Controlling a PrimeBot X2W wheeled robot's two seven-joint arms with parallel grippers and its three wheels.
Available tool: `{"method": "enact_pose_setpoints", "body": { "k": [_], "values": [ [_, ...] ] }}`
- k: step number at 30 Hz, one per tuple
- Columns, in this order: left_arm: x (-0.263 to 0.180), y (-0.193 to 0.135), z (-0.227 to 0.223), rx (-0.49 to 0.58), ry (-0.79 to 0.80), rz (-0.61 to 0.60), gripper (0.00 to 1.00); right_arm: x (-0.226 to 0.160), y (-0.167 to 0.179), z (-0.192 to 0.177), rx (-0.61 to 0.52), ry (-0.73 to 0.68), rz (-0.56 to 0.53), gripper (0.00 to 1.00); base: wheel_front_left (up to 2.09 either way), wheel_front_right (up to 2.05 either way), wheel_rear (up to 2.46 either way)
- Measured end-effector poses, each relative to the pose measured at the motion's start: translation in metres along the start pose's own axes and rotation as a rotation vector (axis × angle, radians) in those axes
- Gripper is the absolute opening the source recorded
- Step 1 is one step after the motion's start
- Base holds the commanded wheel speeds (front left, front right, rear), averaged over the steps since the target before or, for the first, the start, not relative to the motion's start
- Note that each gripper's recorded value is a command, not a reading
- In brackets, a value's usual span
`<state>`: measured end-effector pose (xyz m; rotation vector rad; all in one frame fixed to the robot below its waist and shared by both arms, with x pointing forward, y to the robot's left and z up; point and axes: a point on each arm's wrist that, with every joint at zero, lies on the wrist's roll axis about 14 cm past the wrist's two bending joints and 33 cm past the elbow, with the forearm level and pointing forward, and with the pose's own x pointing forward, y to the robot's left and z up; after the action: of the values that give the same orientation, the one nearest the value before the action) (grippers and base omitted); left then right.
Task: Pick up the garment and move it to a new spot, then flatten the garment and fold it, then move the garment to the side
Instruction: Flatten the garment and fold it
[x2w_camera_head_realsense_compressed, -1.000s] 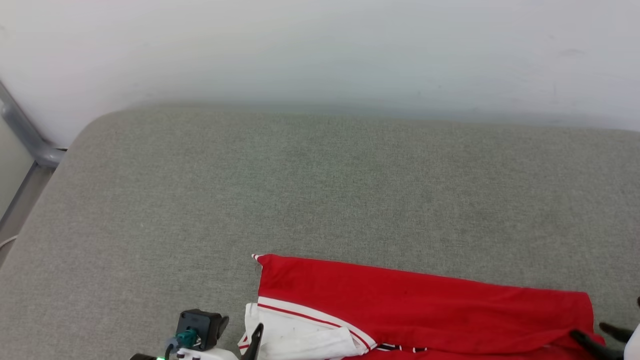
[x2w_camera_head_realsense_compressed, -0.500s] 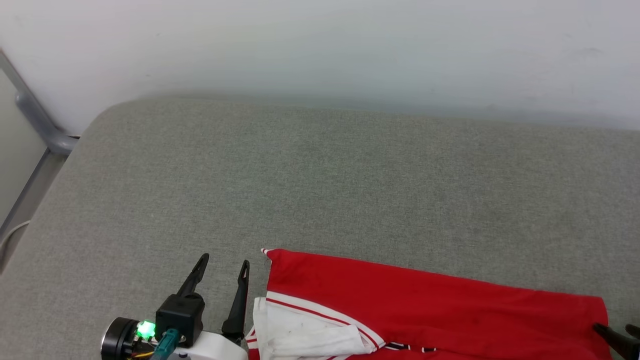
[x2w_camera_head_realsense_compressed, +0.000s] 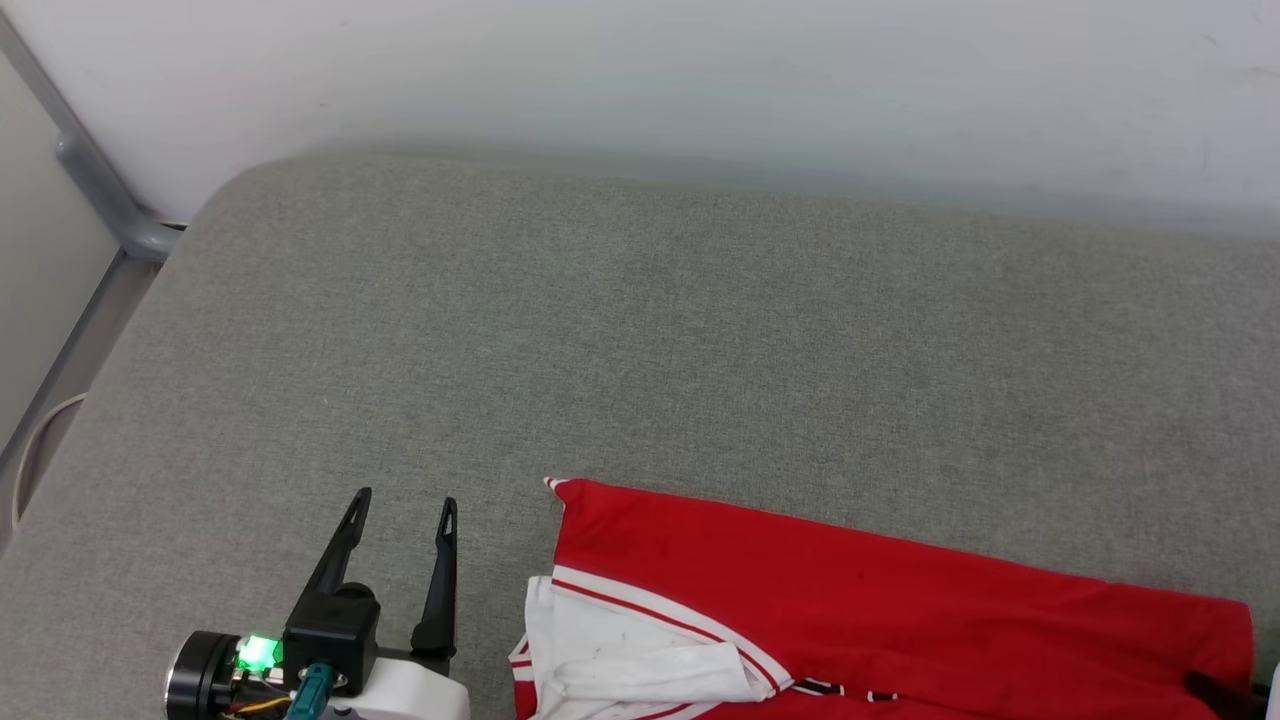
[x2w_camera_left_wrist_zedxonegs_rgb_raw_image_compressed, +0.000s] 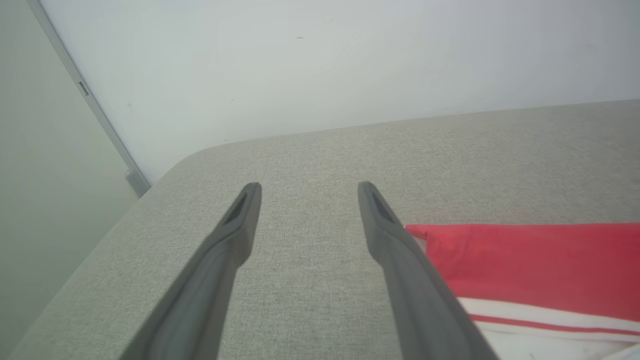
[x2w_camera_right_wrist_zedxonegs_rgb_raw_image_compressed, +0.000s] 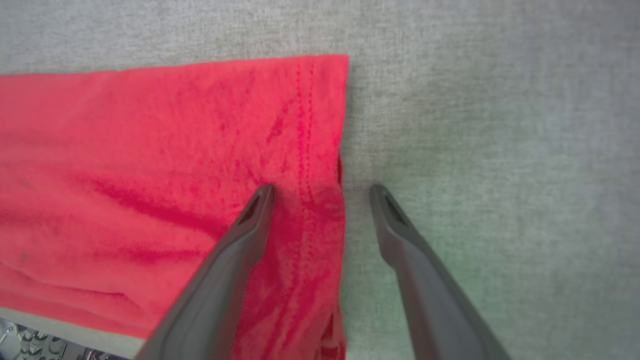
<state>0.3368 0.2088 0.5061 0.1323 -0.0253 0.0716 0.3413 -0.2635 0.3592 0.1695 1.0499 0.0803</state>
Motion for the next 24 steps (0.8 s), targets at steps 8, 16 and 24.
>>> {"method": "enact_pose_setpoints", "body": {
  "k": [8,16,24],
  "values": [
    [0.002,0.003,-0.006,0.004,0.016,0.012,1.00,0.011,0.017,-0.007,0.009,0.024,0.029,1.00,0.00,0.00,0.00],
    [0.002,0.001,-0.007,-0.002,0.017,0.001,1.00,0.011,0.039,-0.009,0.003,0.005,0.076,0.00,0.00,0.00,0.00],
    [0.003,0.003,-0.002,-0.003,-0.002,0.000,1.00,0.008,0.040,-0.007,-0.002,-0.049,0.074,0.00,0.00,0.00,0.00]
  ]
}}
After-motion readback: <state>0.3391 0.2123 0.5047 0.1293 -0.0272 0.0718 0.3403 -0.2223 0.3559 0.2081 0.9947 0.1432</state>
